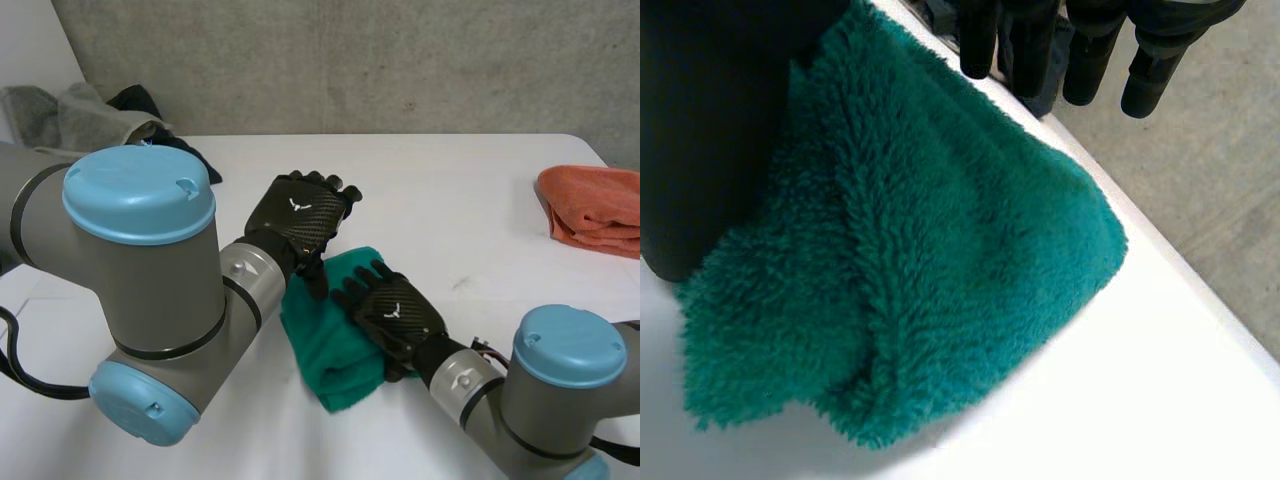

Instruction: Fold the laundry.

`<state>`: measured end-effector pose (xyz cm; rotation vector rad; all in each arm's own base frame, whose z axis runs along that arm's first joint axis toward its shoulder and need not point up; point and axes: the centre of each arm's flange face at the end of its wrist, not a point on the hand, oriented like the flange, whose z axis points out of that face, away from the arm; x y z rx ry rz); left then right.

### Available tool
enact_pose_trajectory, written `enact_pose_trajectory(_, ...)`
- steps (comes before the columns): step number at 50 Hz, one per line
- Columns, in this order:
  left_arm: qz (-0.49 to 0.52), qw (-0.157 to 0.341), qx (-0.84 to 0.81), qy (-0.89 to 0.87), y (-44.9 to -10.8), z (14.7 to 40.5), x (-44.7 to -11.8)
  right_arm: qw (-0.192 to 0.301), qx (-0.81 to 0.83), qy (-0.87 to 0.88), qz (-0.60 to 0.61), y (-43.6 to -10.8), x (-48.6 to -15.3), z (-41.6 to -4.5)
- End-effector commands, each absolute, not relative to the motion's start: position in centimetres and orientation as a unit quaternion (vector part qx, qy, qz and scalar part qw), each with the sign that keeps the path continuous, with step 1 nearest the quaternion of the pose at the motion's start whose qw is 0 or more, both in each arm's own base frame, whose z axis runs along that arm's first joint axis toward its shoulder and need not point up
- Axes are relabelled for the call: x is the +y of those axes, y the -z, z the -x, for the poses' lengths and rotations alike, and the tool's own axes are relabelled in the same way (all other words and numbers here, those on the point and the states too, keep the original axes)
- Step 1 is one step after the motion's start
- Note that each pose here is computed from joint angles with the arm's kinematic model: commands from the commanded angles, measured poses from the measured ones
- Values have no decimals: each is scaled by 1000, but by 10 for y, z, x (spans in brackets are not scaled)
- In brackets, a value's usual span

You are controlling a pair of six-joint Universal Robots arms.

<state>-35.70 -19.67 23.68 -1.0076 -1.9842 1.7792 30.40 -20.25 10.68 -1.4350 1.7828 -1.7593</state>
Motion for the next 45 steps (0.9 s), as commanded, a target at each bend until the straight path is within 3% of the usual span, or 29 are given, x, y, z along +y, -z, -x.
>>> enact_pose_trajectory(1,350,145,-691,-615,-235,355,-196,132,605,607,498,-101,-210,-316)
enact_pose_trajectory(25,328,137,-685,-636,-252,345,-209,163,579,676,426,-145,-264,-337)
enact_pose_trajectory(32,326,147,-668,-653,-264,352,-209,107,563,729,375,-182,-330,-301)
enact_pose_trajectory(37,325,158,-650,-668,-276,359,-205,53,529,784,322,-232,-392,-254)
enact_pose_trajectory(41,329,170,-638,-676,-284,364,-202,63,507,807,295,-256,-433,-215)
enact_pose_trajectory(45,345,199,-621,-675,-289,373,-193,71,508,815,271,-255,-476,-168)
